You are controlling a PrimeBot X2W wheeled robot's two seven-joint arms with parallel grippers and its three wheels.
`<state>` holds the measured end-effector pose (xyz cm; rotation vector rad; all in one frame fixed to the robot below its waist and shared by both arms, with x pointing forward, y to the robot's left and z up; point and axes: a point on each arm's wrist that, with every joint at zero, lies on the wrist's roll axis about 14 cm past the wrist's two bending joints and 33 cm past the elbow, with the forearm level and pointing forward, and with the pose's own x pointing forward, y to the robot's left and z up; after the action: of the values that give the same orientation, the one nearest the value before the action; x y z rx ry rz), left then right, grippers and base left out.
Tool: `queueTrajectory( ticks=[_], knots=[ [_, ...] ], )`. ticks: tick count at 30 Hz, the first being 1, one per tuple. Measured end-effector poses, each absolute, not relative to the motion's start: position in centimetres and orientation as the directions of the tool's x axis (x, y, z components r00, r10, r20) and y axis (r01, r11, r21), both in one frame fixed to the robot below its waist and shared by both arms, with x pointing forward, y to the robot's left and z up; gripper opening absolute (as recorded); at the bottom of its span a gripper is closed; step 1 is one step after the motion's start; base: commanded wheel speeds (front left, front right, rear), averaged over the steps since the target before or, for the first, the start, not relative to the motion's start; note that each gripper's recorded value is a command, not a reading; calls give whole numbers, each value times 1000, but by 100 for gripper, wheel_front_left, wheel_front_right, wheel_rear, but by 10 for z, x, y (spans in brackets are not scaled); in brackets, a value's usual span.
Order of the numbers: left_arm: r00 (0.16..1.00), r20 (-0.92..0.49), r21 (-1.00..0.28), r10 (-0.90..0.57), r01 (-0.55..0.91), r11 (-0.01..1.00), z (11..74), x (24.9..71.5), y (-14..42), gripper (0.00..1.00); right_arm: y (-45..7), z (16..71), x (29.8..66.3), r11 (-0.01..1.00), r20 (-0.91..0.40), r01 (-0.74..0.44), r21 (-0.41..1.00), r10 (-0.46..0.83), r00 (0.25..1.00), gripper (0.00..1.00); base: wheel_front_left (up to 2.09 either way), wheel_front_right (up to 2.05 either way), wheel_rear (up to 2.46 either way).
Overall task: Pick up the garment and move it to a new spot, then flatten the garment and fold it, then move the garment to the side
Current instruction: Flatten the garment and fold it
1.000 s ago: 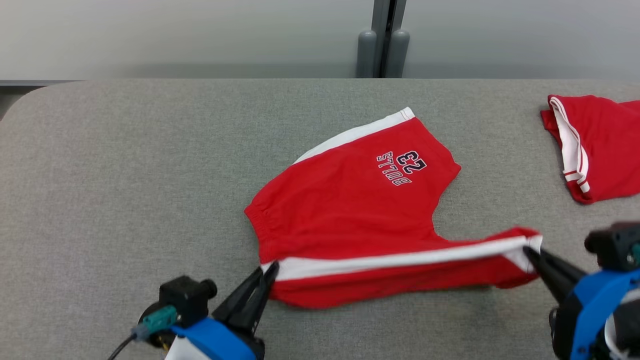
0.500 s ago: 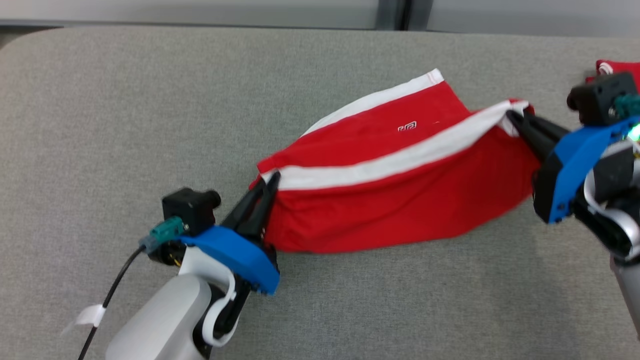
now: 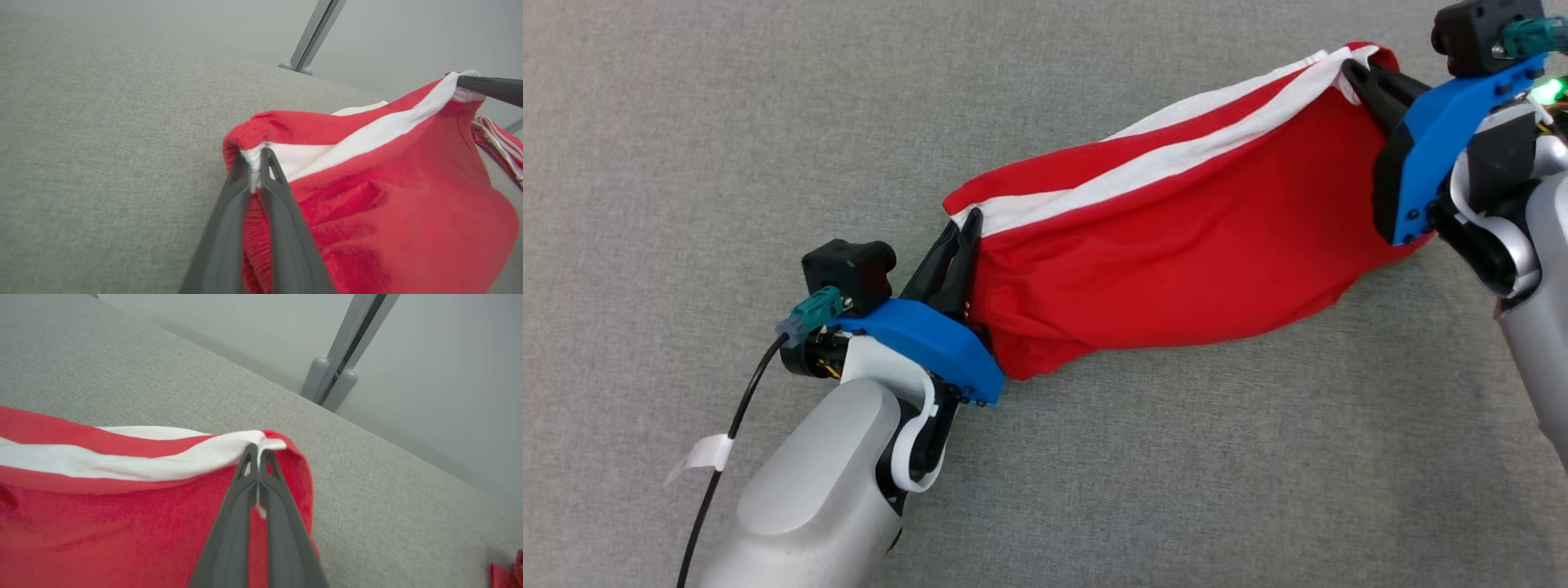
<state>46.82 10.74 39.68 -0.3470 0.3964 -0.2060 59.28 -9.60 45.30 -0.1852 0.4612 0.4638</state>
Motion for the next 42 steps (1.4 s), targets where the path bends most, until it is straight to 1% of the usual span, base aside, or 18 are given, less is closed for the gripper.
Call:
queueTrajectory(
  ticks=[5,6,7,8,9,16,20,23,28,33,38,42],
  knots=[
    [903,-365,-370,-226,82,925,388,469,114,0,-85,436,603,869,-488,-490,-64,401,775,0,0,0,0],
    [903,-365,-374,-228,83,924,388,469,114,0,-83,432,603,868,-497,-492,-58,403,769,5,0,0,0],
    [899,-370,-383,-234,82,920,386,468,114,19,-81,428,602,867,-507,-496,-51,405,761,100,0,0,0],
    [896,-374,-383,-238,84,920,385,466,113,42,-79,425,602,867,-508,-496,-39,410,757,100,0,0,0],
    [900,-366,-384,-235,84,919,387,466,114,100,-77,426,603,868,-497,-496,-31,417,761,100,0,0,0],
    [917,-334,-394,-217,73,916,399,458,119,100,-71,437,596,866,-465,-500,1,443,766,100,0,0,0],
    [936,-294,-394,-191,63,917,409,447,128,100,-71,442,581,872,-465,-485,65,457,758,100,0,0,0],
    [952,-255,-380,-172,65,923,419,439,135,100,-80,446,570,879,-473,-472,72,447,760,100,0,0,0],
    [969,-195,-309,-153,87,947,435,431,147,100,-108,452,562,910,-460,-408,78,396,794,100,0,0,0],
    [990,-89,-275,-112,83,958,462,438,162,100,-132,439,564,943,-462,-308,128,332,823,100,0,0,0],
    [995,-60,-187,-76,63,980,464,438,178,100,-136,417,567,953,-480,-260,155,303,823,100,0,0,0],
    [996,-81,-147,-35,23,989,454,435,192,100,-134,401,573,958,-500,-237,163,288,817,100,0,0,0]
  ],
)
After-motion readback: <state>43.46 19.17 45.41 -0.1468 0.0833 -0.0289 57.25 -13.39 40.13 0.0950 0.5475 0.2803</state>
